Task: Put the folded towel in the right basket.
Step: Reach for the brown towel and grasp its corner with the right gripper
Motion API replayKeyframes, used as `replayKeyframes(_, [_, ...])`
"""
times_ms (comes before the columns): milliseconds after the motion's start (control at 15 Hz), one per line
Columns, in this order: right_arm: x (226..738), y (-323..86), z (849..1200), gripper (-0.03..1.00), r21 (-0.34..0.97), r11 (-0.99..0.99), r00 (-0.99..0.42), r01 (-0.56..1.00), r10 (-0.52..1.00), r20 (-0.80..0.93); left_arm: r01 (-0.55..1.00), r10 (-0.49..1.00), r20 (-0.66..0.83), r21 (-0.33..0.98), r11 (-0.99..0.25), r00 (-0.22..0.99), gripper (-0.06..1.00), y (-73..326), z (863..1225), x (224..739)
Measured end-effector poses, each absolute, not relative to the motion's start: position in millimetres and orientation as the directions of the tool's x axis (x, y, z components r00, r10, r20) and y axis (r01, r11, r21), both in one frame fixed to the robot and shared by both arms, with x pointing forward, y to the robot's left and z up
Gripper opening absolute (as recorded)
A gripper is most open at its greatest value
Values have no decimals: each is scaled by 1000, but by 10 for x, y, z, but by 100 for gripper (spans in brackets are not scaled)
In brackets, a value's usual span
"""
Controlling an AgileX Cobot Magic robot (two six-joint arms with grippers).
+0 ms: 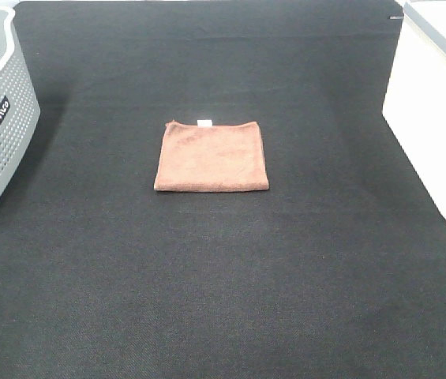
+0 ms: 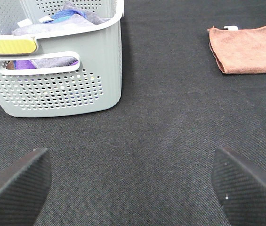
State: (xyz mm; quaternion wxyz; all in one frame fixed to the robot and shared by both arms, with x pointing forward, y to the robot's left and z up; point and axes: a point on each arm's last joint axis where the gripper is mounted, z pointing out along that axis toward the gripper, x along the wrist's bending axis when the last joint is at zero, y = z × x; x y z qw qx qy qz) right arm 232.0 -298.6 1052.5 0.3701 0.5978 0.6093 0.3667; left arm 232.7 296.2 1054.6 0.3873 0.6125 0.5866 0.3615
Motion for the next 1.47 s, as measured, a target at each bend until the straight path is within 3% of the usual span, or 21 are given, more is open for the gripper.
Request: replayKeyframes(1467, [2320,-2986,10525,63,889,16,-11,457,1000,-12,439,999,-11,899,-12,50,87,2962,10546,2327])
